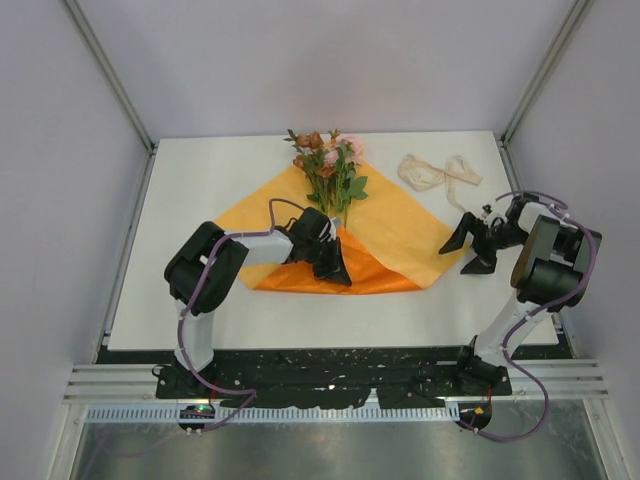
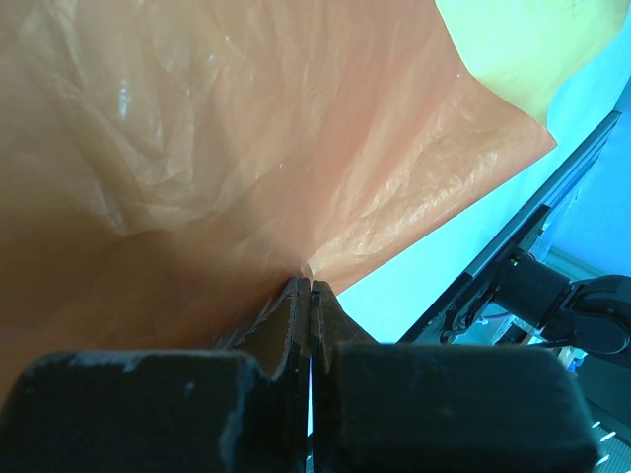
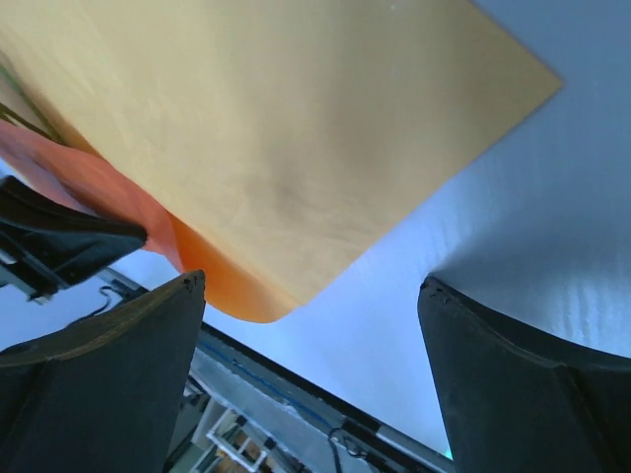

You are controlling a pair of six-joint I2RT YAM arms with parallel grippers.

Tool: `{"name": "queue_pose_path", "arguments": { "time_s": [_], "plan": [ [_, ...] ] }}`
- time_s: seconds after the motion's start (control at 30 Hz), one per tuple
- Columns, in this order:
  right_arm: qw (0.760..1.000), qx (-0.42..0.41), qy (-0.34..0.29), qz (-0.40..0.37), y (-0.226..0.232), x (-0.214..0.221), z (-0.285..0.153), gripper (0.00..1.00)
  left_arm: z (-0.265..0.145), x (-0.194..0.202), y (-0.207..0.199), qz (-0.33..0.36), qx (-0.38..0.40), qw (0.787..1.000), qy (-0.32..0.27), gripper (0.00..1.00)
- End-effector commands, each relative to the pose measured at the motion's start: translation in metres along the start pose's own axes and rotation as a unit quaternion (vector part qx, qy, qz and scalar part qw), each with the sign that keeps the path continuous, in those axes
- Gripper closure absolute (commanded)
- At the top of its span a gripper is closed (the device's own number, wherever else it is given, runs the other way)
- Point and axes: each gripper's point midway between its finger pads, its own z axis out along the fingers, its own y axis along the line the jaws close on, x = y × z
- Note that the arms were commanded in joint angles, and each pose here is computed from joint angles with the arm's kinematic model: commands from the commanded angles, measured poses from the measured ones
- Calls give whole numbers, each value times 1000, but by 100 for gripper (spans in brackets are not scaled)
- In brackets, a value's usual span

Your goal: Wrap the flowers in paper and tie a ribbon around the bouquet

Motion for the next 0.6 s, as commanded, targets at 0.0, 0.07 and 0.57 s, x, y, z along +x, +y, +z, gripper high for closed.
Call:
{"name": "queue_pose_path", "arguments": {
  "time_s": [0.0,0.07,0.57],
  "plan": [
    [998,-49,-23,45,4,-25,29,7,4,6,26,-6,-48,999,11,100],
    [993,-93,-28,66,12,-29,40,10,4,6,27,-5,-49,999,8,100],
    [949,-253,-173,75,71,-57,6,13,4,4,27,-3,-49,999,5,100]
  ]
}}
